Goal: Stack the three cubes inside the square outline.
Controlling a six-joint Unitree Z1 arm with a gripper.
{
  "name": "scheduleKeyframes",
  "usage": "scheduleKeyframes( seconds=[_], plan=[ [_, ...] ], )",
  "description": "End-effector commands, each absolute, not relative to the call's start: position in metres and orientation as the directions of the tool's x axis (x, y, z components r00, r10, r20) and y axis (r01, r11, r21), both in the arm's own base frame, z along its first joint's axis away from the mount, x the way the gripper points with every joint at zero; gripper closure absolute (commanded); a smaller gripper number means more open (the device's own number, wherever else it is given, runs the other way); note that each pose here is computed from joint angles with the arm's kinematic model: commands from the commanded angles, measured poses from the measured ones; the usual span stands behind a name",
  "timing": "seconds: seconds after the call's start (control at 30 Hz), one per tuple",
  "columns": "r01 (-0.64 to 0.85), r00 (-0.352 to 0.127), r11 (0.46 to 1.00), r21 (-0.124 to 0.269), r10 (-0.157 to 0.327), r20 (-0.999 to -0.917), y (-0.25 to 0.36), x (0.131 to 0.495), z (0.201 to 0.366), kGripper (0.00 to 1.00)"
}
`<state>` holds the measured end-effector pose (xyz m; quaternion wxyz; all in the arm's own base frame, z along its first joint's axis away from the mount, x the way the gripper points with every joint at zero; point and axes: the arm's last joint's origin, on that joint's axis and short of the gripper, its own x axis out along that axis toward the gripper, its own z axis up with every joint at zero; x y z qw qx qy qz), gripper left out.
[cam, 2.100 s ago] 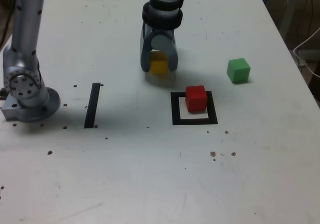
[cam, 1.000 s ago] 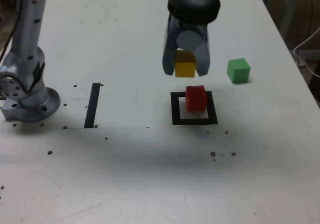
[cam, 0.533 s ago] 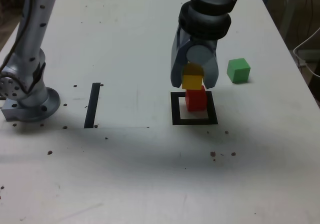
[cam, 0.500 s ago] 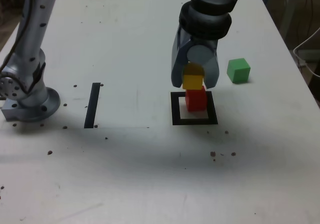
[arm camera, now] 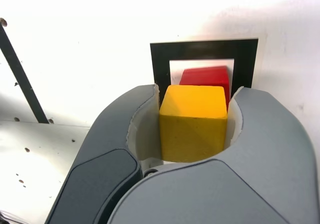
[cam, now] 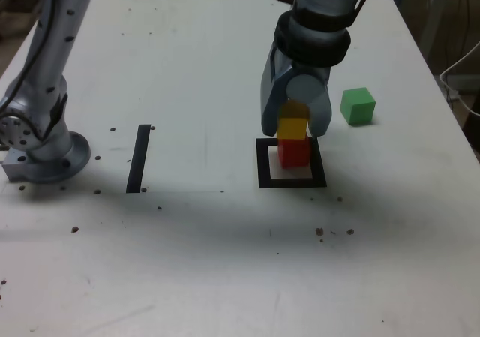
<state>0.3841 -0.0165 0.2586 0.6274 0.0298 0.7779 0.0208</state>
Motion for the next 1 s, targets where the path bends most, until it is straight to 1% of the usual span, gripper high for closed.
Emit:
scheduleKeyframes(
  seconds=[0.0,0.27,0.47,0.63,0.8,0.97],
  plan=[
    [0.018,-0.211,0.997,0.07,0.072,-0.9748,-0.0161,0.3848,0.2575,0.64],
    [0.013,-0.205,0.998,0.07,0.071,-0.9762,-0.0143,0.3856,0.2565,0.64],
    [0.007,-0.211,0.998,0.066,0.066,-0.9752,-0.0124,0.3848,0.2554,0.59],
    [0.003,-0.205,0.999,0.044,0.044,-0.9779,-0.0134,0.386,0.2539,0.54],
    [0.001,-0.202,1.0,0.018,0.017,-0.9793,-0.0146,0.387,0.2515,0.53],
    [0.003,-0.204,1.0,0.009,0.009,-0.979,-0.0152,0.3871,0.2492,0.53]
  ],
)
